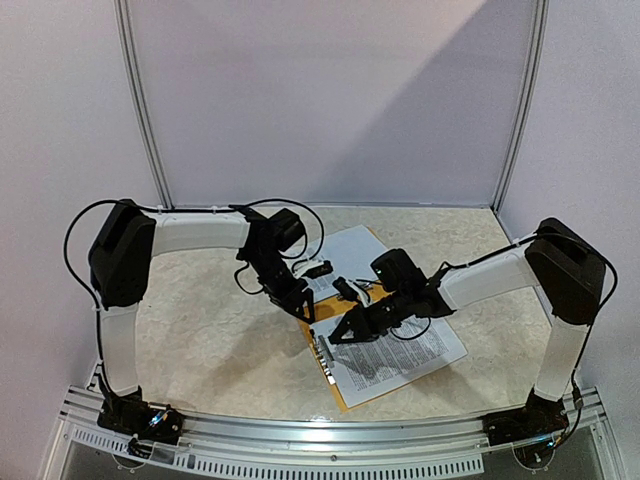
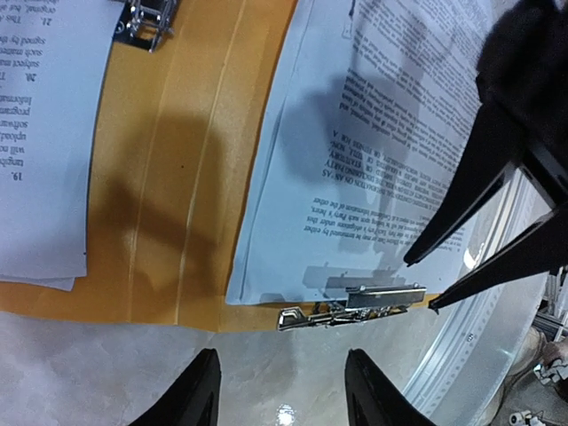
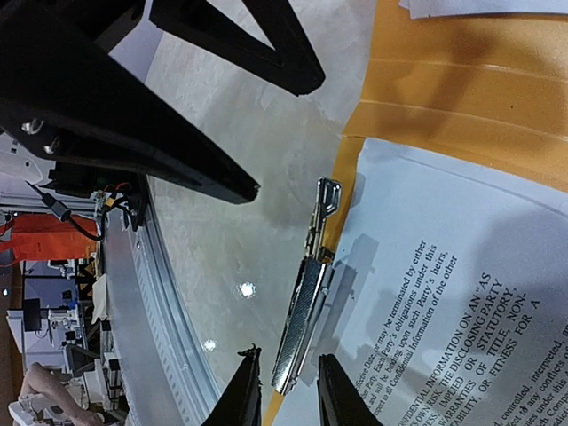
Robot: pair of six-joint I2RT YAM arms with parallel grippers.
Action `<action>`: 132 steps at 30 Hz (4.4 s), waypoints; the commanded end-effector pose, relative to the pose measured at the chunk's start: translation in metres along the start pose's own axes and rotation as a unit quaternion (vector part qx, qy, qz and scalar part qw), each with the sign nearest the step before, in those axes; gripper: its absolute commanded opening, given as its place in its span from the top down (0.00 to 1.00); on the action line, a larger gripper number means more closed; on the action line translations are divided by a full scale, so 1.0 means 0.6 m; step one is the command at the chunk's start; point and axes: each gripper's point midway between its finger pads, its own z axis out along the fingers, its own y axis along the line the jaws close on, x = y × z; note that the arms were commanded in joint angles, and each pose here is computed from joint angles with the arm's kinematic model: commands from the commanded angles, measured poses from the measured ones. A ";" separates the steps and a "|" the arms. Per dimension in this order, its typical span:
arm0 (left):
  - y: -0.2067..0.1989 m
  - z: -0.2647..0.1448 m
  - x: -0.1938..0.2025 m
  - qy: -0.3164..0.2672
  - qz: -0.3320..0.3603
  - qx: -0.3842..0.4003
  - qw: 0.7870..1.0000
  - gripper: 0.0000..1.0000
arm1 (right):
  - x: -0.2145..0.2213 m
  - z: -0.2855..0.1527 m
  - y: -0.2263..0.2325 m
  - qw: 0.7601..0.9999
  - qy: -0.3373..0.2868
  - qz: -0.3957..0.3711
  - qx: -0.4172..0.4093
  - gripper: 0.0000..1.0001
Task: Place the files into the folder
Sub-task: Clamp the file in the folder with some files.
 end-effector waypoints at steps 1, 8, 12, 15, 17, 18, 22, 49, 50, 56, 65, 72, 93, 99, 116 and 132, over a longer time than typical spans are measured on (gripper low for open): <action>-0.006 0.017 0.004 0.001 -0.002 0.014 1.000 0.50 | -0.007 0.014 0.011 1.000 -0.001 -0.002 -0.016 0.77; -0.012 0.034 0.007 0.001 -0.021 0.041 0.999 0.52 | 0.001 0.032 0.008 1.000 0.013 0.006 -0.012 0.79; -0.016 0.039 0.002 0.001 -0.021 0.051 0.998 0.52 | 0.004 0.028 0.006 1.000 0.014 0.005 -0.004 0.79; -0.016 0.044 0.002 0.003 -0.024 0.057 0.998 0.53 | 0.002 0.020 0.007 1.000 0.012 -0.001 0.006 0.78; -0.016 0.050 0.005 0.008 -0.025 0.060 0.998 0.53 | 0.002 0.014 0.010 1.000 0.013 -0.005 0.014 0.77; -0.015 0.052 0.006 0.009 -0.027 0.060 0.998 0.53 | 0.000 0.011 0.011 1.000 0.013 -0.011 0.018 0.77; -0.017 0.056 0.007 0.013 -0.038 0.063 0.997 0.53 | 0.000 -0.004 0.013 0.999 0.011 -0.020 0.036 0.75; -0.035 0.044 0.008 0.019 0.021 0.025 0.999 0.53 | 0.014 -0.067 -0.040 0.993 -0.038 0.006 0.115 0.74; -0.034 0.042 0.008 0.019 0.023 0.021 0.999 0.53 | 0.014 -0.076 -0.043 0.991 -0.038 0.005 0.126 0.74; -0.036 0.032 0.009 0.017 0.032 0.014 0.999 0.53 | 0.044 -0.165 -0.073 0.971 -0.011 0.018 0.238 0.74; -0.054 0.029 0.009 0.016 0.037 0.034 0.999 0.53 | 0.200 -0.242 -0.105 0.921 0.074 0.166 0.344 0.78; -0.052 0.034 0.012 0.022 0.035 0.035 0.999 0.53 | 0.284 -0.251 -0.112 0.897 0.133 0.198 0.373 0.95; 0.095 0.003 0.009 0.034 0.018 -0.192 0.981 0.54 | 0.254 -0.162 -0.134 0.898 0.112 0.163 0.392 1.00; 0.109 0.010 0.024 0.046 0.019 -0.208 0.977 0.54 | 0.232 -0.159 -0.137 0.900 0.084 0.157 0.398 1.00; 0.107 0.028 0.030 0.059 0.017 -0.193 0.979 0.54 | 0.199 -0.153 -0.127 0.906 0.073 0.130 0.397 1.00; 0.090 0.024 0.025 0.054 0.026 -0.172 0.983 0.54 | 0.203 -0.170 -0.054 0.942 0.099 0.070 0.312 0.95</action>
